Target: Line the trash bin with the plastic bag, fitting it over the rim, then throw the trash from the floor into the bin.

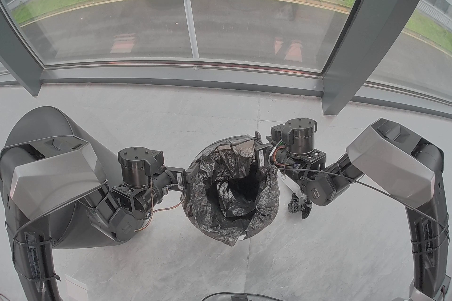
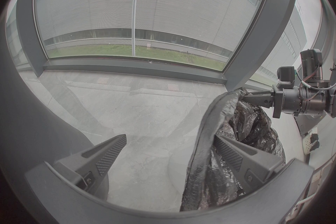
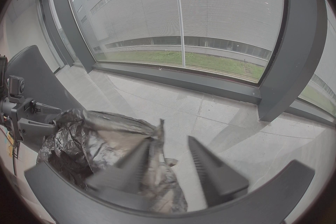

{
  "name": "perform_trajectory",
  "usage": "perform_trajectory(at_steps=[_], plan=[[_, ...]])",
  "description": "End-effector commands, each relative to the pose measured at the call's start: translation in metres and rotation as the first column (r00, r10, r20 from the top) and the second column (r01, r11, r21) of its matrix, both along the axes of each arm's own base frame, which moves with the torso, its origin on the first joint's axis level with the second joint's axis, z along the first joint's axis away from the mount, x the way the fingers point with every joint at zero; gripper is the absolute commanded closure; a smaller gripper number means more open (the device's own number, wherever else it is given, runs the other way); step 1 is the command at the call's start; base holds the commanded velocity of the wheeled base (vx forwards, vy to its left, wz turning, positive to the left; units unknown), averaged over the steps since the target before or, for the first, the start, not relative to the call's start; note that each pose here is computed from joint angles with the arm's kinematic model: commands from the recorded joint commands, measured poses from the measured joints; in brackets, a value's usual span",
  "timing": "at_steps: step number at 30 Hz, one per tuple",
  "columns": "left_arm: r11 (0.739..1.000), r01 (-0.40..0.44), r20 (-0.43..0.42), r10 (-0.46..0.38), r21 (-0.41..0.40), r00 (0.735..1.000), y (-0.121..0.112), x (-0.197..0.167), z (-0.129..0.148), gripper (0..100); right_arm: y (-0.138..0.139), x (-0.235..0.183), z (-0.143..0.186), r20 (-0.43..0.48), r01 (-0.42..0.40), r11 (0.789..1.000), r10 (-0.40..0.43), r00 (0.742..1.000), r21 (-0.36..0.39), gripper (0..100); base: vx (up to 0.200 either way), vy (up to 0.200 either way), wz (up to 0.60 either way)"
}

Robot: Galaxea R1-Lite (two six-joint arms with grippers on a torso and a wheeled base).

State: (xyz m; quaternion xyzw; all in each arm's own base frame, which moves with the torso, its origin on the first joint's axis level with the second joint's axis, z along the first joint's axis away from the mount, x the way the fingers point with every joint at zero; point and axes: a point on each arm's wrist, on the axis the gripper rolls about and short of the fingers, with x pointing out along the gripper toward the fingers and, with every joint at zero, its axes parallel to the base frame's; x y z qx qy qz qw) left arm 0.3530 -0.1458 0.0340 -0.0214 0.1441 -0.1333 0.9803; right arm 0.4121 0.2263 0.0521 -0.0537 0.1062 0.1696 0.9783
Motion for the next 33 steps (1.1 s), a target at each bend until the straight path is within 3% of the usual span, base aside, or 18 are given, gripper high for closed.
perform_trajectory(at_steps=[1, 15, 28, 33], plan=[[1.000, -0.001, -0.003, 0.001, 0.001, 1.000, 0.000, 0.000, -0.001, 0, 0.002, -0.001, 0.002, 0.006, -0.002, 1.000, 0.002, 1.000, 0.010, 0, 0.000, 0.000, 0.00], [1.000, -0.006, -0.007, 0.006, 0.001, 1.000, 0.001, 0.002, -0.005, 0, 0.001, 0.002, 0.001, 0.002, 0.004, 1.000, -0.004, 1.000, 0.025, 0, 0.000, 0.000, 0.00], [0.998, -0.069, -0.047, 0.070, 0.006, 0.996, 0.021, 0.018, -0.027, 0, -0.016, 0.016, -0.017, -0.021, 0.049, 0.999, -0.049, 0.999, 0.014, 0, 0.000, 0.000, 0.00], [0.998, -0.067, -0.016, 0.066, -0.013, 0.998, 0.019, 0.016, -0.021, 0, -0.017, 0.017, -0.018, -0.022, 0.054, 0.998, -0.054, 0.998, 0.013, 0, 0.000, 0.000, 0.00]])
